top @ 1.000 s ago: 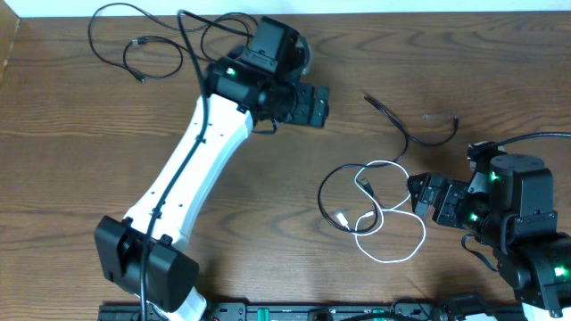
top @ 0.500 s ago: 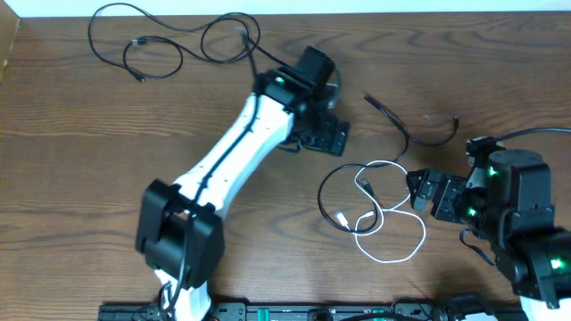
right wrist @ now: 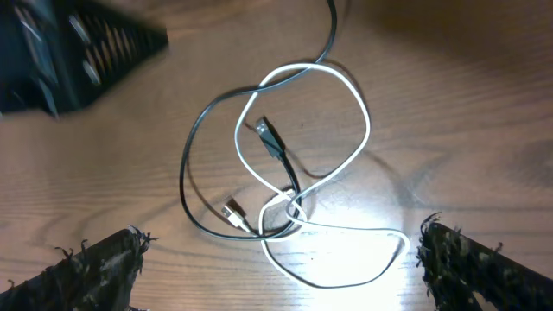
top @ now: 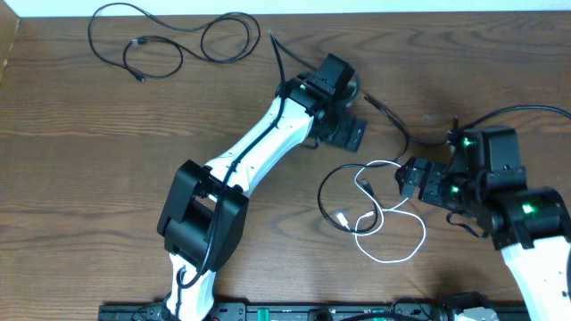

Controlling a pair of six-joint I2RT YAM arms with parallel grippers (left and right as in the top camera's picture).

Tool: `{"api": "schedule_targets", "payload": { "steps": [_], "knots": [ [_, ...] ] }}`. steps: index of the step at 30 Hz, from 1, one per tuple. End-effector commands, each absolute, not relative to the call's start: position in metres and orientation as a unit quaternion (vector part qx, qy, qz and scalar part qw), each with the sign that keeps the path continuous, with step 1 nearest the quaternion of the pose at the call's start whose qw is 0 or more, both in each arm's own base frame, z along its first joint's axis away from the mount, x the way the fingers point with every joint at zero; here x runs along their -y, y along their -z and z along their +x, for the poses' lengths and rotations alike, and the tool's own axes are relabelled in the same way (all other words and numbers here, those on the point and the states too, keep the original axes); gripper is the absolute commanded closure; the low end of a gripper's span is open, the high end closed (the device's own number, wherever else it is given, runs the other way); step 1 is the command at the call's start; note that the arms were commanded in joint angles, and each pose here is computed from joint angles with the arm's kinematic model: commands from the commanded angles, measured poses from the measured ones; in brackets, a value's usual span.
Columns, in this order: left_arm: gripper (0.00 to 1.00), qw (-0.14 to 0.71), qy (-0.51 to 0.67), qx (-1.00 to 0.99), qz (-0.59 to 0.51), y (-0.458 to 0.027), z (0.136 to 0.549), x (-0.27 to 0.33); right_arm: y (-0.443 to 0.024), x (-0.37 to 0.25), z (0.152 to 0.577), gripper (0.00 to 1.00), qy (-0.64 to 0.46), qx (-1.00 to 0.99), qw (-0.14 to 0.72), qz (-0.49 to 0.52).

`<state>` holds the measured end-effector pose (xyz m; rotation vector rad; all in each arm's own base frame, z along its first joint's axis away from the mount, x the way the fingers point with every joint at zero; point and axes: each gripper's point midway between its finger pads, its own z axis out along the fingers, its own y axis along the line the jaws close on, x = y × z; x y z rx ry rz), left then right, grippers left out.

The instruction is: Untangle cables

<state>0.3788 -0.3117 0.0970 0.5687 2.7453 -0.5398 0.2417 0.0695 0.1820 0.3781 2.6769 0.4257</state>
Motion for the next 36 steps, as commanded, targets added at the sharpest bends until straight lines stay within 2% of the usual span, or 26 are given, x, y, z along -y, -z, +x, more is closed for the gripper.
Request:
{"api": "schedule_targets", "payload": {
  "steps": [1,6,11,18,23,27,31,34,36],
  "knots": [
    [0.04,0.199,0.219,-0.943,0.151,-0.115,0.406,0.327,-0.174,-0.076,0.243,0.01,-0.167,-0.959,0.172,0.151],
    [0.04,0.237,0.272,-0.93,0.066,-0.136,0.43,0.343,-0.172,-0.083,0.242,0.01,-0.184,-0.959,0.158,0.147],
    [0.04,0.23,0.312,-0.922,-0.024,-0.145,0.439,0.35,-0.176,-0.084,0.248,0.01,-0.19,-0.955,0.175,0.145],
    [0.05,0.165,0.321,-0.922,-0.142,-0.112,0.434,0.359,-0.179,-0.087,0.251,0.01,-0.201,-0.952,0.179,0.142],
    [0.05,0.151,0.325,-0.921,-0.155,-0.086,0.433,0.374,-0.179,-0.089,0.249,0.01,-0.204,-0.953,0.176,0.141],
    [0.17,0.154,0.332,-0.919,-0.146,-0.081,0.432,0.384,-0.179,-0.088,0.249,0.01,-0.204,-0.953,0.176,0.142],
    [0.4,0.167,0.348,-0.912,-0.139,-0.088,0.436,0.393,-0.179,-0.088,0.249,0.01,-0.204,-0.953,0.176,0.141],
    [0.49,0.168,0.349,-0.912,-0.138,-0.088,0.436,0.393,-0.179,-0.088,0.249,0.01,-0.204,-0.953,0.176,0.141],
    [0.51,0.168,0.349,-0.912,-0.138,-0.088,0.436,0.393,-0.179,-0.088,0.249,0.01,-0.204,-0.953,0.176,0.141]
  ]
}}
